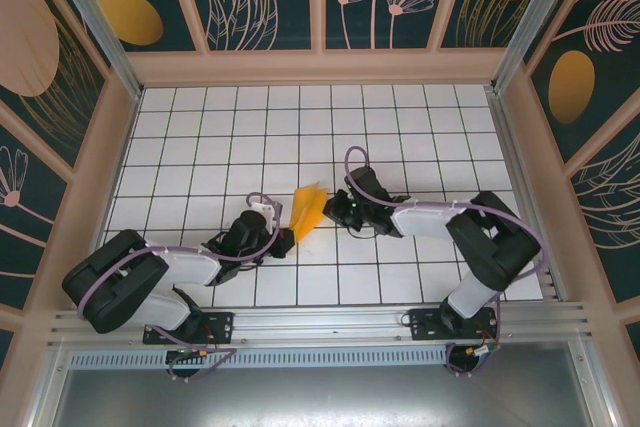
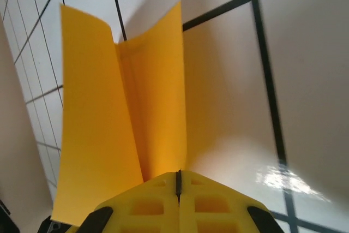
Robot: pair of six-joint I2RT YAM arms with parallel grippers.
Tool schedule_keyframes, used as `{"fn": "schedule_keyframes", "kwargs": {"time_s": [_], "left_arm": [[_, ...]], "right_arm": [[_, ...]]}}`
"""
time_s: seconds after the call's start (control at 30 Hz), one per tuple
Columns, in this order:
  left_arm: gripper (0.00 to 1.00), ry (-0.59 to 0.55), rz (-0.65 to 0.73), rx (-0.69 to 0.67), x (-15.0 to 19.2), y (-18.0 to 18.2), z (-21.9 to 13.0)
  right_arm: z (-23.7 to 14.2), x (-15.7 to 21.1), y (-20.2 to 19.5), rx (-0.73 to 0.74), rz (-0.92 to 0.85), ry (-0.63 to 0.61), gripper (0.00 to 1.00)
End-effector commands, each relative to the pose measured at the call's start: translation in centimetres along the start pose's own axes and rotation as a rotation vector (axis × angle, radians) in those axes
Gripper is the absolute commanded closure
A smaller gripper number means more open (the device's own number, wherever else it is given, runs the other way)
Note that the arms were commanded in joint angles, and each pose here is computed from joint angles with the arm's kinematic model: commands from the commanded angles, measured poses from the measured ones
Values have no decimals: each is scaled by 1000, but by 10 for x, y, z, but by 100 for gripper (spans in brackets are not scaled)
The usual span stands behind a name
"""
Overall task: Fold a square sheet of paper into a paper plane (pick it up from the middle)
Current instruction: Fourth fold the wing at the center of the table.
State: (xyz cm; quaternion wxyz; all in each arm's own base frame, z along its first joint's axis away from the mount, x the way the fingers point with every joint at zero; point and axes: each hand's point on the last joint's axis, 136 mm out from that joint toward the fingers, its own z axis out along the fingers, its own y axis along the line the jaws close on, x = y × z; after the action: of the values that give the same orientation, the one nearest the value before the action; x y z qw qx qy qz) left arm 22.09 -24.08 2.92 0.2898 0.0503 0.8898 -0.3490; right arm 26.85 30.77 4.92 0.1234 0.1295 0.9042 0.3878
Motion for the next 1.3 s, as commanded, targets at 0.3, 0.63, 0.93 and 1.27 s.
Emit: {"fn": "schedule_keyframes", "kwargs": {"time_s": [0.3, 0.63, 0.93, 1.27], "left_arm": [[100, 23, -19, -14, 0, 3, 6], [100, 45, -94, -43, 2, 13, 6], [100, 62, -196, -37, 4, 14, 4], [96, 87, -144, -3, 5, 5, -1]], "right_arm": [[20, -8, 22, -87, -49, 19, 98], [42, 12, -5, -22, -2, 93, 100], [41, 21, -30, 56, 52, 102, 100], [40, 23, -22, 60, 27, 109, 100]]}}
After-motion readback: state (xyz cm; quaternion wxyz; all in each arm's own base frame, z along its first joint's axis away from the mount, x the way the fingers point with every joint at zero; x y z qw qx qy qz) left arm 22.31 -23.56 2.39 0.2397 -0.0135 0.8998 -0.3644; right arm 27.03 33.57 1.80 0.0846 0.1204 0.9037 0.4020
